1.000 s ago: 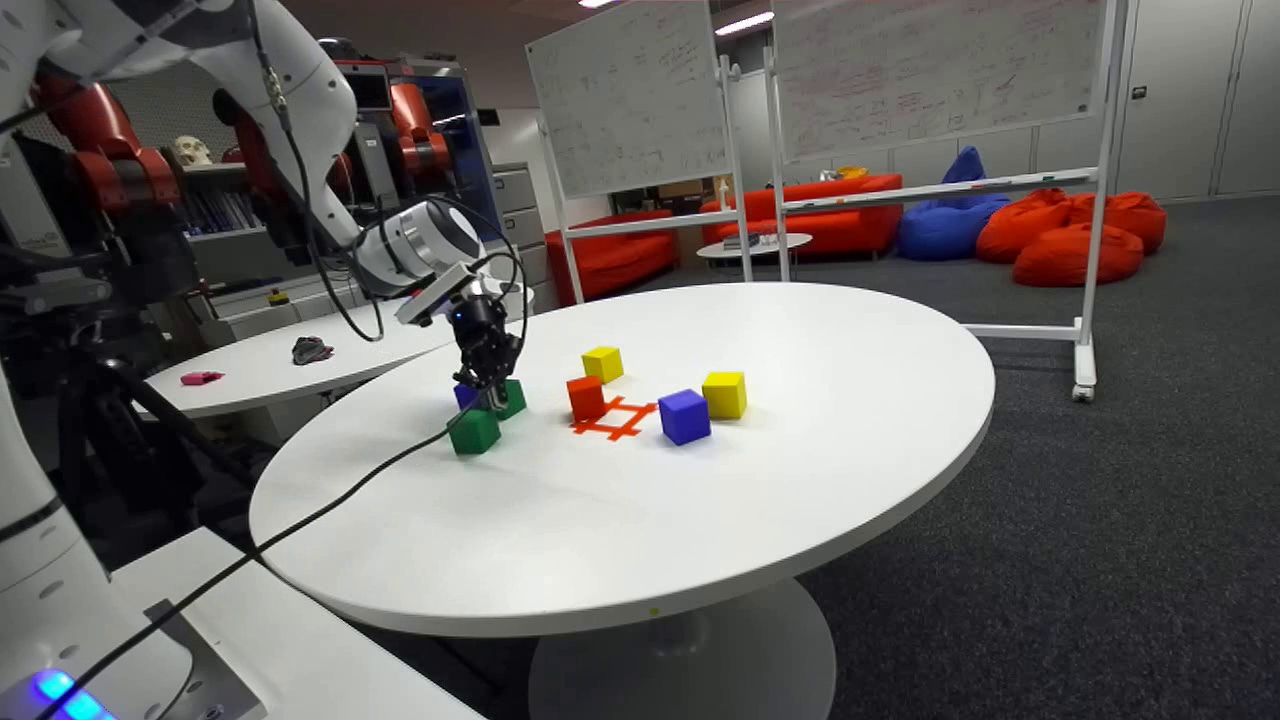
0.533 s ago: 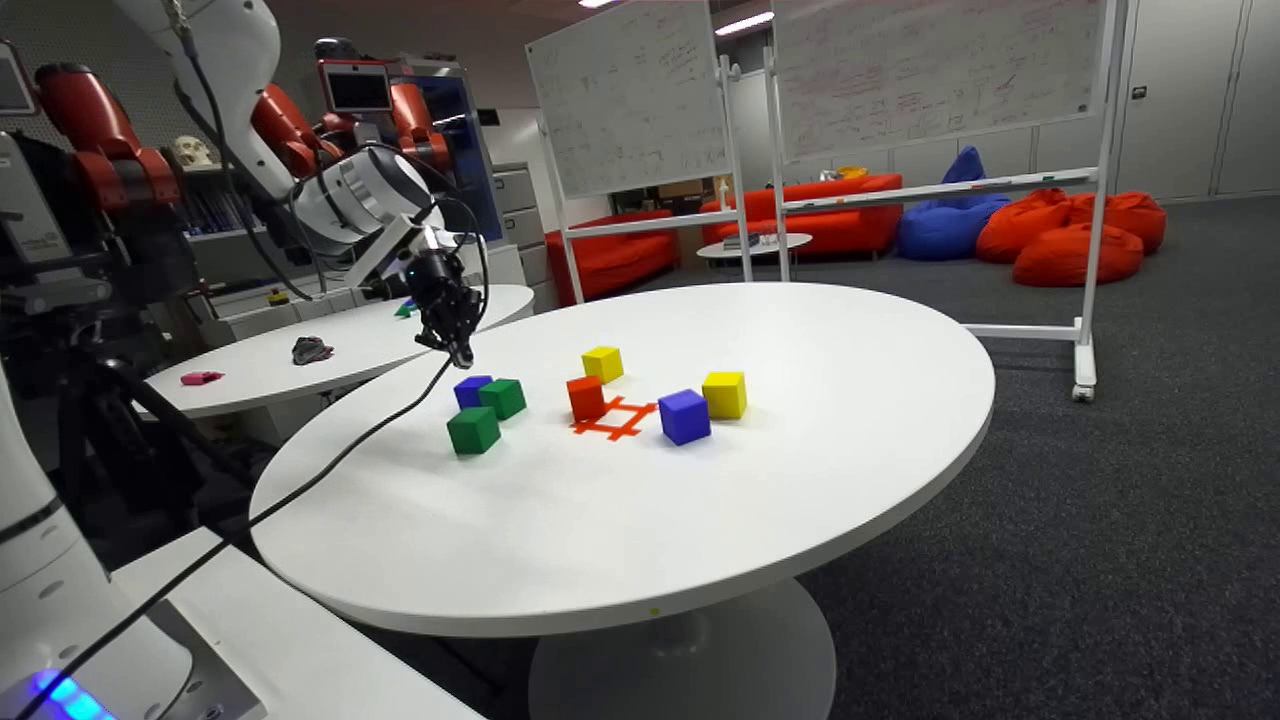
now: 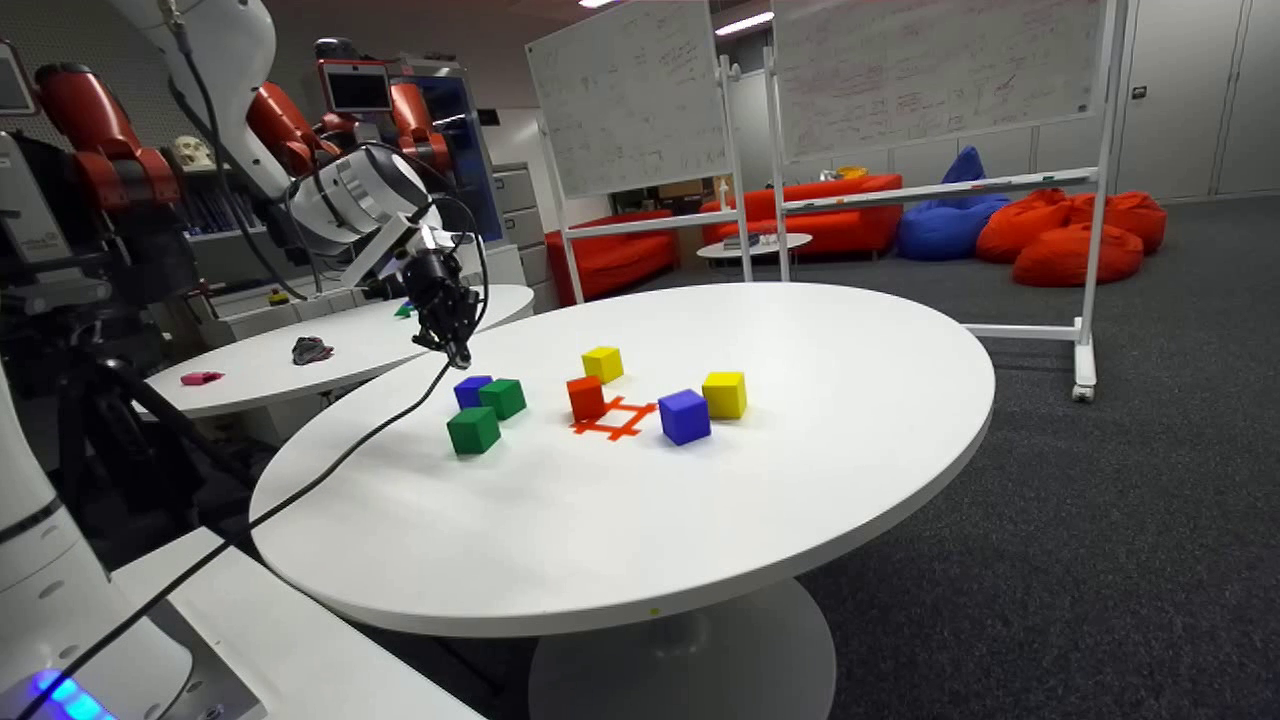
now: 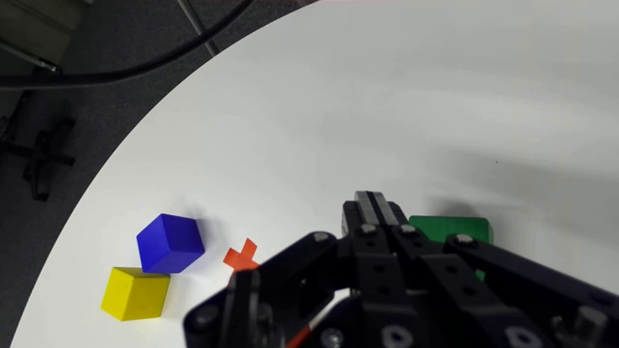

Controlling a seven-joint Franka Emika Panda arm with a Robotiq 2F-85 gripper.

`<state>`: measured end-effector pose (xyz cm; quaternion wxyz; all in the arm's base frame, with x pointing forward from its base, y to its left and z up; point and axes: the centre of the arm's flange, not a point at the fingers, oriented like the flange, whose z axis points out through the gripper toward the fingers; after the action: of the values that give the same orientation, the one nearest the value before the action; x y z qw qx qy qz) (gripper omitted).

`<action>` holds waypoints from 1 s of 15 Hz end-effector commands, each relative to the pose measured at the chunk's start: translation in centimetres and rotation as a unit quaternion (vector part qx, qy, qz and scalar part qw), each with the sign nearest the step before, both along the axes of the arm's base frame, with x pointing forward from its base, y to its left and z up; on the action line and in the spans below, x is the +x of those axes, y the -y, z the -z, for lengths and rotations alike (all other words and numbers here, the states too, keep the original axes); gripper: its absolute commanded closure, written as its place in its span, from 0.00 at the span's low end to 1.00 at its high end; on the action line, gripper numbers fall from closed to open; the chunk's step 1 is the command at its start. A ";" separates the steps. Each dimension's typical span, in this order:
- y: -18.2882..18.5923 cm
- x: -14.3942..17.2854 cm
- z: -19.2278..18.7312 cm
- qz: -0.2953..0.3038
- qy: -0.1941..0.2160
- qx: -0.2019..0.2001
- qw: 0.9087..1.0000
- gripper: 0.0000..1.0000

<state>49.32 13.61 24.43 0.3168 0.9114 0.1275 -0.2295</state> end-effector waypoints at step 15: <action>-3.4 1.8 0.2 -0.189 0.015 0.130 0.973 1.00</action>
<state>51.32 17.56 24.28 0.2459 0.9177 0.2736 -0.1501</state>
